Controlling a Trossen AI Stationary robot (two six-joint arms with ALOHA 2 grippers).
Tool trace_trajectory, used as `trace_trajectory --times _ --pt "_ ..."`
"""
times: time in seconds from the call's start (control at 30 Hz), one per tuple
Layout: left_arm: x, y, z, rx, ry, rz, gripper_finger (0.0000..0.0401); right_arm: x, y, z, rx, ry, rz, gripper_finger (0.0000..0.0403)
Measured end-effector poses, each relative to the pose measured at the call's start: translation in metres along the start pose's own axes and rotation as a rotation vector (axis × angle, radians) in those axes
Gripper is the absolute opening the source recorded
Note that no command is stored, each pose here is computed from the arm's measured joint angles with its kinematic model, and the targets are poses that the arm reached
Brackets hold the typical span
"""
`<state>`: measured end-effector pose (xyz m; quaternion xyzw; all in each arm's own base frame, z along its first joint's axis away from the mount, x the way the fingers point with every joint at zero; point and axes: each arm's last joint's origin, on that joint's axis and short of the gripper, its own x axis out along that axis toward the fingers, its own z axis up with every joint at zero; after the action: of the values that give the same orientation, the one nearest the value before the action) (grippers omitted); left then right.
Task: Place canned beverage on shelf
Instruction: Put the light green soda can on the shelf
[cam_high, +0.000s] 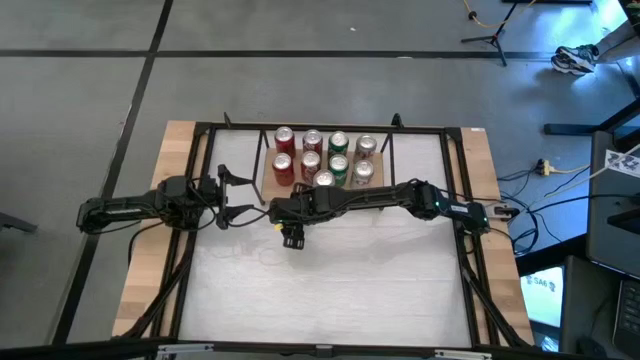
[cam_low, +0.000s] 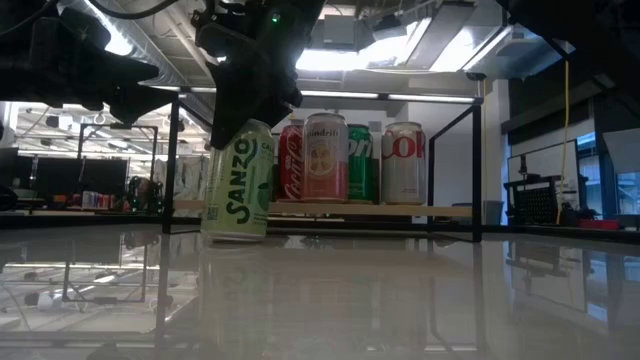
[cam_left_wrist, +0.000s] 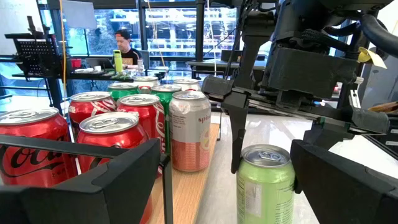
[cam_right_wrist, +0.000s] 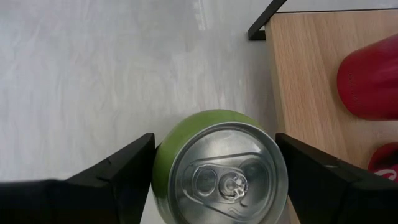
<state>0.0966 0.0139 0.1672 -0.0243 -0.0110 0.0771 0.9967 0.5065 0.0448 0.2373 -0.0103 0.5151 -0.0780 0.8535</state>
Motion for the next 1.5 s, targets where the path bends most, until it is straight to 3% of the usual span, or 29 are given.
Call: trace_trajectory --times 0.6,1.03,1.5 --pt "0.0000 0.0000 0.0000 0.000 0.000 0.000 0.0350 0.0001 0.0001 0.0000 -0.005 0.003 0.023 0.0299" --pt "0.0000 0.0000 0.0000 0.000 0.000 0.000 0.0350 0.0000 0.0007 -0.0001 -0.007 0.005 0.031 0.0385" --pt "0.0000 0.0000 0.0000 0.000 0.000 0.000 0.0350 -0.0014 0.0000 0.0007 -0.006 -0.001 0.026 0.0390"
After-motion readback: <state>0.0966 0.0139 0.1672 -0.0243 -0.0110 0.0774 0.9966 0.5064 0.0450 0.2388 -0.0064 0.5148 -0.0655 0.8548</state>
